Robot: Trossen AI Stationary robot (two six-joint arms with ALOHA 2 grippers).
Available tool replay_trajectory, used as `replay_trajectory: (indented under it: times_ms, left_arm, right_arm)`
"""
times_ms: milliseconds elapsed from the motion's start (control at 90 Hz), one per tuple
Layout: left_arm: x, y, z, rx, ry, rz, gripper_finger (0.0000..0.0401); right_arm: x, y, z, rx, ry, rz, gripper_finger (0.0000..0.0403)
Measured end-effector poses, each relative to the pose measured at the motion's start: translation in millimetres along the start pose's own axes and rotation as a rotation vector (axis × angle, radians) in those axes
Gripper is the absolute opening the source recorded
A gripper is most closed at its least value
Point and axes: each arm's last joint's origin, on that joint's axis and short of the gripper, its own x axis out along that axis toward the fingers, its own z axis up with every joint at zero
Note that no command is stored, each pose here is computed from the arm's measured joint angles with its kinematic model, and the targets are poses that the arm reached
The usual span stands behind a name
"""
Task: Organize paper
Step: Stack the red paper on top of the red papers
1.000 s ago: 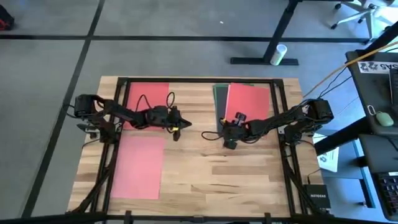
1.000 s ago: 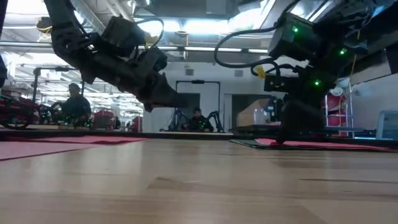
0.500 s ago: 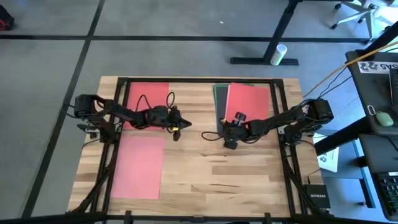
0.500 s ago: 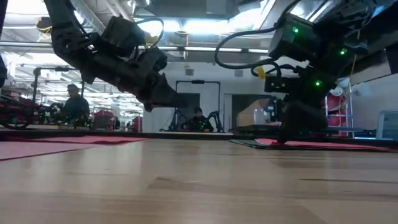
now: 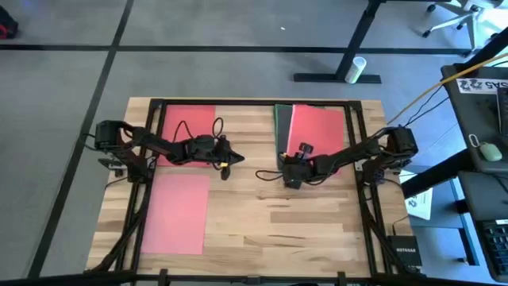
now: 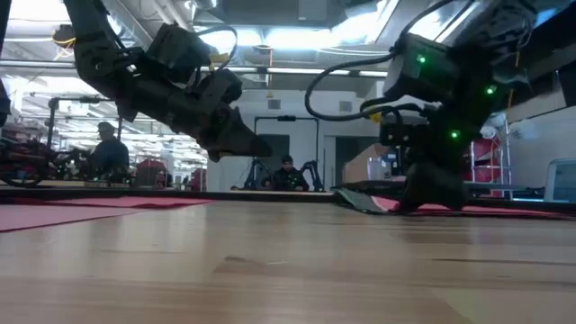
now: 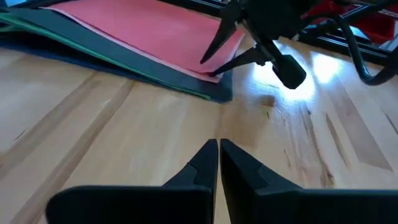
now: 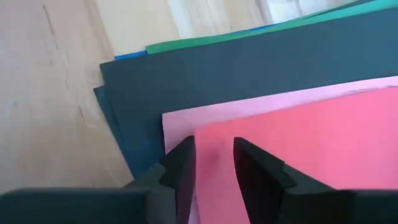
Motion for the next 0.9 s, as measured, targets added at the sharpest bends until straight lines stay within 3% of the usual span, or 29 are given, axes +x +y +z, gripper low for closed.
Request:
replay_trajectory:
  times_ms: [267,667,900]
  left_arm:
    - [0,-1,0,-0.003,0.001,-0.002,0.0000]
    - [-1,-10,5,0.004,-0.048,-0.028,0.0000]
    - [-20,-19,24,0.011,-0.089,0.039,0.0000]
  right_arm:
    - [-6,-2,9,-0.041,0.027,0.002,0.0006]
    - [-34,5,36,-0.099,0.022,0.016,0.0000]
    - [-50,10,54,-0.131,-0.048,0.036,0.0000]
